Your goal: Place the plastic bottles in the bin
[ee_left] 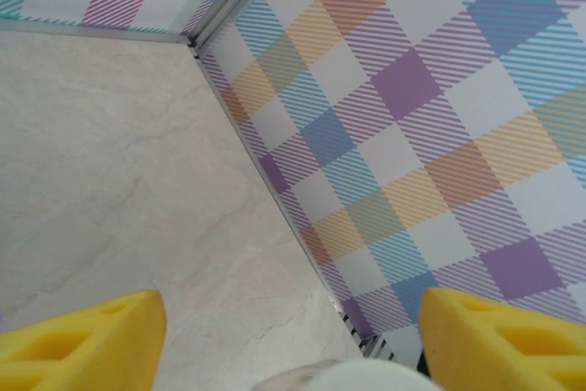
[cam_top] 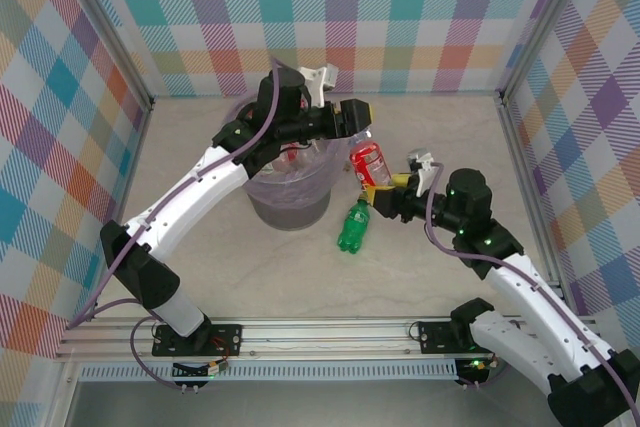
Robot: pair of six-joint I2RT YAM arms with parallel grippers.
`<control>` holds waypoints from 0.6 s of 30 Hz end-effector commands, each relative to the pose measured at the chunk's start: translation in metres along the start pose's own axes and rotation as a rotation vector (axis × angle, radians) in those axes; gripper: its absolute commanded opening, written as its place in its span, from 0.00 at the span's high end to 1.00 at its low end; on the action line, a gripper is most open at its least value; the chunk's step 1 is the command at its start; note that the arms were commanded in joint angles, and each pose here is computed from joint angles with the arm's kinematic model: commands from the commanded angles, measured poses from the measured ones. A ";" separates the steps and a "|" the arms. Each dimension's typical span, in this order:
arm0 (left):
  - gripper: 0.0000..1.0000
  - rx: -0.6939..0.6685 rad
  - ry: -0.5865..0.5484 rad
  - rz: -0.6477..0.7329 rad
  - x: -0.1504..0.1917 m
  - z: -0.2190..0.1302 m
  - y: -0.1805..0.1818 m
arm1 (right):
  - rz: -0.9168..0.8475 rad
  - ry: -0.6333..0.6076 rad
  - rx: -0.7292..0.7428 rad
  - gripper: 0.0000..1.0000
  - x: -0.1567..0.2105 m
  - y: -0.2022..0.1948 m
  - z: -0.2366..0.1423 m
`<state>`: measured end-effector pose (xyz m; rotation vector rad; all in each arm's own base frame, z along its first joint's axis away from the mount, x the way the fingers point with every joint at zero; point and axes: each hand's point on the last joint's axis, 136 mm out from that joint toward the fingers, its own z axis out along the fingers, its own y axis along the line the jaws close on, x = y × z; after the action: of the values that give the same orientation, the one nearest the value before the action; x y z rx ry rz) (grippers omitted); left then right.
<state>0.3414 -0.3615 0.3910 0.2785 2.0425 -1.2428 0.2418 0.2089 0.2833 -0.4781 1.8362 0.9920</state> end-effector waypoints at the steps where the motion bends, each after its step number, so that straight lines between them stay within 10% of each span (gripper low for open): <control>1: 0.38 0.035 -0.018 -0.012 0.002 -0.014 -0.015 | -0.045 -0.088 -0.068 0.48 -0.028 0.016 0.002; 10: 0.59 0.037 -0.067 0.018 -0.006 -0.018 -0.017 | -0.040 -0.103 -0.074 0.44 -0.042 0.019 0.006; 18: 0.70 0.006 -0.134 0.028 -0.028 -0.029 -0.008 | 0.011 -0.049 -0.002 0.12 -0.047 0.014 0.003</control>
<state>0.3428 -0.3490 0.4049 0.2289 1.9755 -1.2383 0.2526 0.2183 0.3006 -0.4672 1.8465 1.0228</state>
